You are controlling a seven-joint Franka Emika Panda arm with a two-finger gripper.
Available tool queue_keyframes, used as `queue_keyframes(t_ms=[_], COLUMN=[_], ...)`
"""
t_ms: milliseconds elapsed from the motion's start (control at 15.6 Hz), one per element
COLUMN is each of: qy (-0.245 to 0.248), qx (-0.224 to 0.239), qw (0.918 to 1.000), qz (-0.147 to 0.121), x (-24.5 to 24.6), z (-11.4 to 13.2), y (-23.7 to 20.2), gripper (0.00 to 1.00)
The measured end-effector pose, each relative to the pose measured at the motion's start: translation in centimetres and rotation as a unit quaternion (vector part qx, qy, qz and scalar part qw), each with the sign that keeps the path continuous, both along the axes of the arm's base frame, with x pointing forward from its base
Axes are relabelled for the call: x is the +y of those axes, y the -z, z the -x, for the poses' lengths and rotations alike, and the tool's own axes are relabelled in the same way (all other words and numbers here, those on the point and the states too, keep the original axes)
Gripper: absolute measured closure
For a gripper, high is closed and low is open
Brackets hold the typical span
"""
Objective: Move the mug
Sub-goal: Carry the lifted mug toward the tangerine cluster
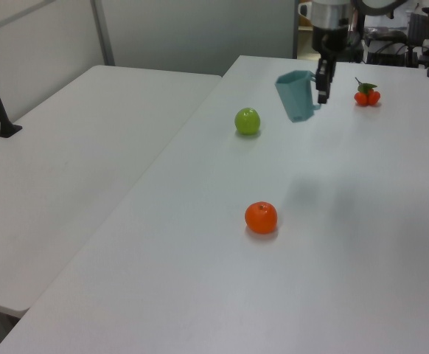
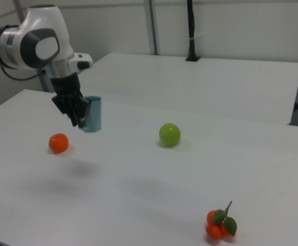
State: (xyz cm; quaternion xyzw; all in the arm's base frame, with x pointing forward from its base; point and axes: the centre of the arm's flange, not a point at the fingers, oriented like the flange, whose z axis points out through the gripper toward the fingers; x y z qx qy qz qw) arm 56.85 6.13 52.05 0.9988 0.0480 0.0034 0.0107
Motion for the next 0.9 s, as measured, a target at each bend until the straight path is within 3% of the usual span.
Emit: queue_keyframes(t_ms=[578,900], qy=[-0.009,-0.005], qx=[0.093,0.091], qw=[0.9957,0.9958], qz=[0.002,0.001], x=[-5.7,-6.6], z=[4.0,5.3], y=[8.5,12.1], gripper=[0.76,0.76])
